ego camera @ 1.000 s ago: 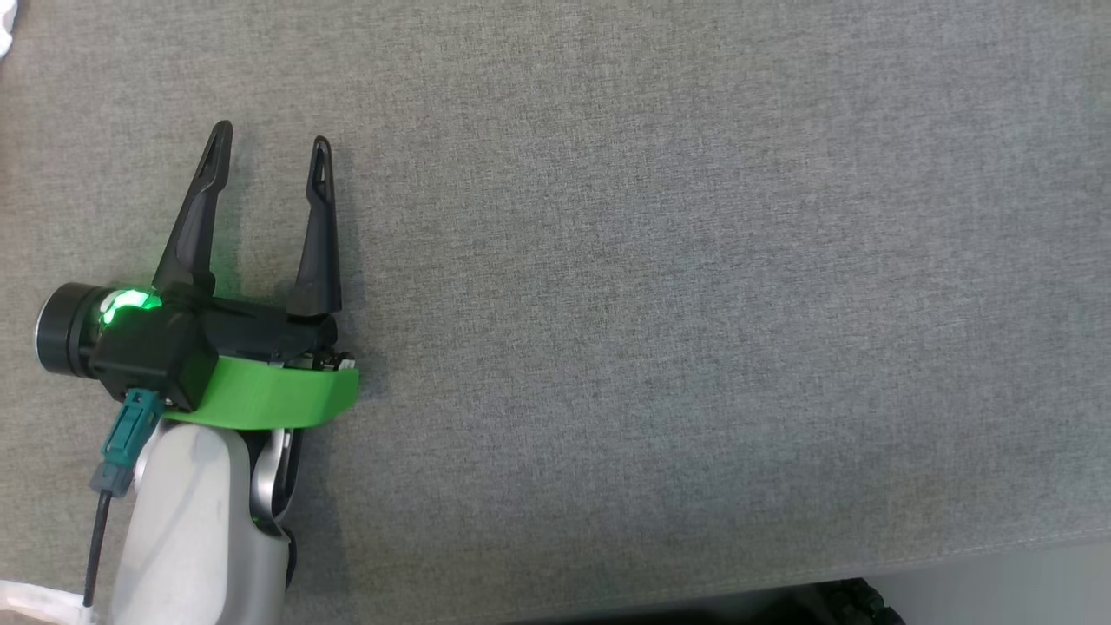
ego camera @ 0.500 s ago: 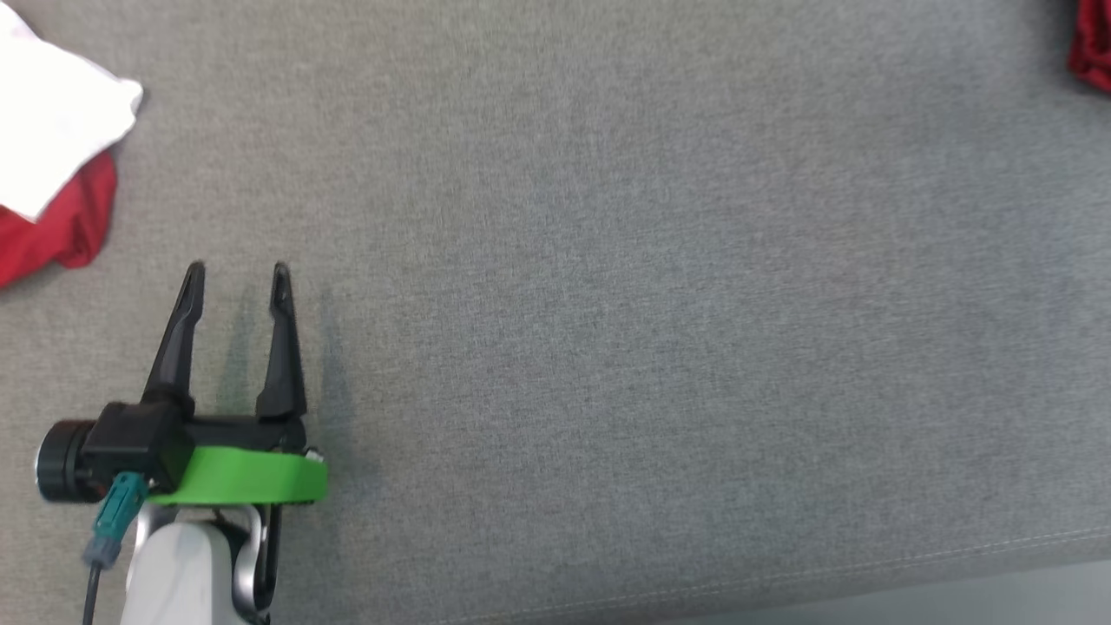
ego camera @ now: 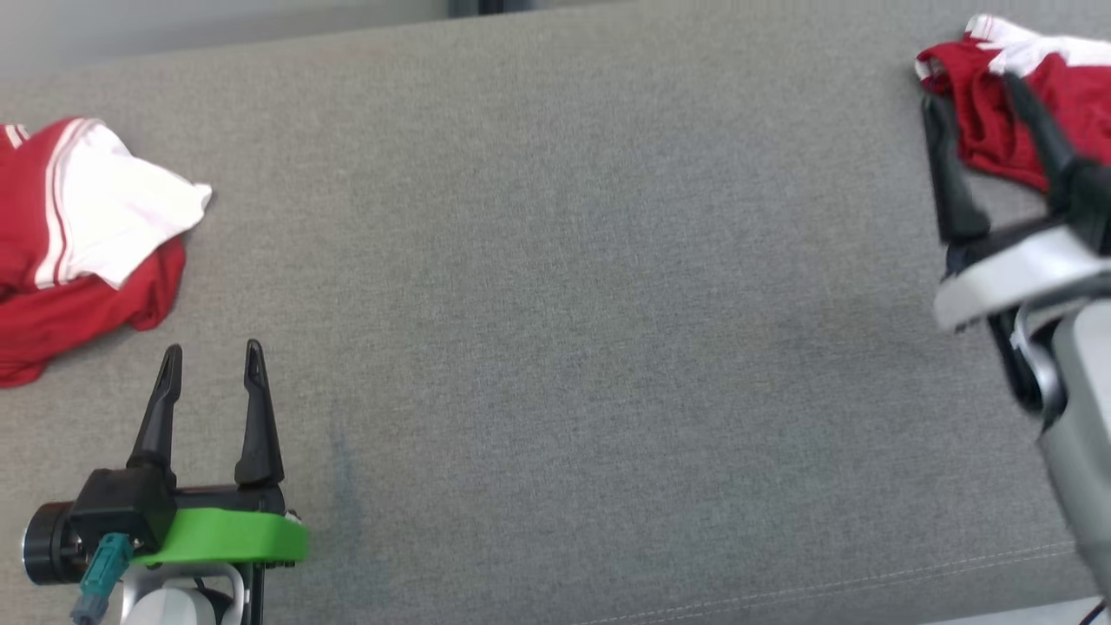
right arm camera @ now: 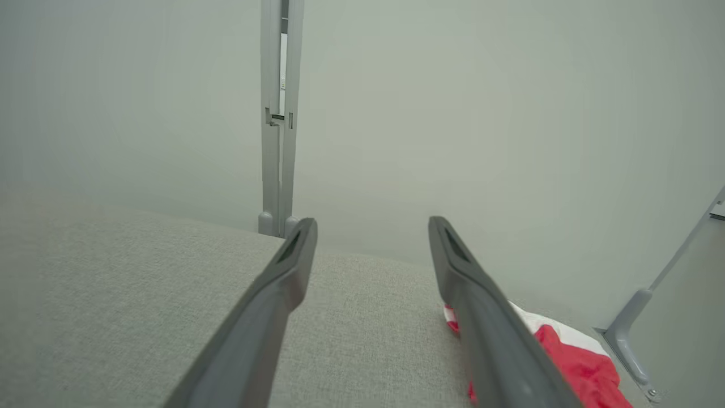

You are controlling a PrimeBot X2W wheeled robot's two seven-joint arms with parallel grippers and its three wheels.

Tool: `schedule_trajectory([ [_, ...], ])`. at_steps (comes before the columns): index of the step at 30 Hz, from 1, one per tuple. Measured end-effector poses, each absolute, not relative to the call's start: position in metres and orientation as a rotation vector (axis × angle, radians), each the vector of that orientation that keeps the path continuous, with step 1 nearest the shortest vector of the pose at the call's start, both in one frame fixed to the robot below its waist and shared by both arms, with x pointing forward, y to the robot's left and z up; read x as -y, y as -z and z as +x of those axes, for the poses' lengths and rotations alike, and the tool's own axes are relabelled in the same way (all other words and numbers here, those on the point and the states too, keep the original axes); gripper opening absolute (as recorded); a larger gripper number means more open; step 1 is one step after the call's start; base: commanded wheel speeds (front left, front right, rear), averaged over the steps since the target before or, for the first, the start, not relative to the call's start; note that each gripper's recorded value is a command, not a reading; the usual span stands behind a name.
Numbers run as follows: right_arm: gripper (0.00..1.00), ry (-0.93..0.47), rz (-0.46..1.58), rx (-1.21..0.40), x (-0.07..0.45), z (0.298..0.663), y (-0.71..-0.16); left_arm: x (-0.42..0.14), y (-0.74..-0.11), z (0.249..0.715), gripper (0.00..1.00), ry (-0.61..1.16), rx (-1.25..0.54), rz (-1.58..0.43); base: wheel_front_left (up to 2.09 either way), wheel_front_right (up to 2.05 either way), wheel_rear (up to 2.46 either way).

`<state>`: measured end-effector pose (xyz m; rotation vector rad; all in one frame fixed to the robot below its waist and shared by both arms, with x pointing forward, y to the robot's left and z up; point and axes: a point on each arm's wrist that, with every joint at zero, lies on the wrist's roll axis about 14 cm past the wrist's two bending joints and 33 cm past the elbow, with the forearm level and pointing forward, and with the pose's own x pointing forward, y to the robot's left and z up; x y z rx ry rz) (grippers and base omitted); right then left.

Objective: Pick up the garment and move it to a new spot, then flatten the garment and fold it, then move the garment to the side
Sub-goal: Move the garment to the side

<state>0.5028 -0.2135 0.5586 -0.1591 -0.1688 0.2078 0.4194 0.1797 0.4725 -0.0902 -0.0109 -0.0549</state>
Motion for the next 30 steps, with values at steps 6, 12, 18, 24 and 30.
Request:
schedule_trajectory([
  [6, 1.00, -0.175, -0.070, 0.183, 0.204, 0.457, -0.553, -0.184, -0.484, 0.404, 1.00, 0.041, 0.034, -0.095, 0.00, 0.00, 0.00],
  [12, 1.00, -0.148, -0.016, 0.190, 0.199, 0.419, -0.549, -0.187, -0.493, 0.392, 1.00, 0.035, 0.053, -0.096, 0.00, 0.00, 0.00],
  [18, 1.00, -0.123, 0.051, 0.174, 0.191, 0.394, -0.540, -0.190, -0.498, 0.384, 1.00, 0.027, 0.066, -0.096, 0.00, 0.00, 0.00],
  [24, 1.00, -0.112, 0.088, 0.155, 0.181, 0.382, -0.531, -0.199, -0.499, 0.375, 1.00, -0.001, 0.066, -0.094, 0.00, 0.00, 0.00],
  [30, 1.00, -0.109, 0.107, 0.138, 0.176, 0.373, -0.524, -0.208, -0.500, 0.368, 1.00, -0.025, 0.071, -0.090, 0.00, 0.00, 0.00],
])
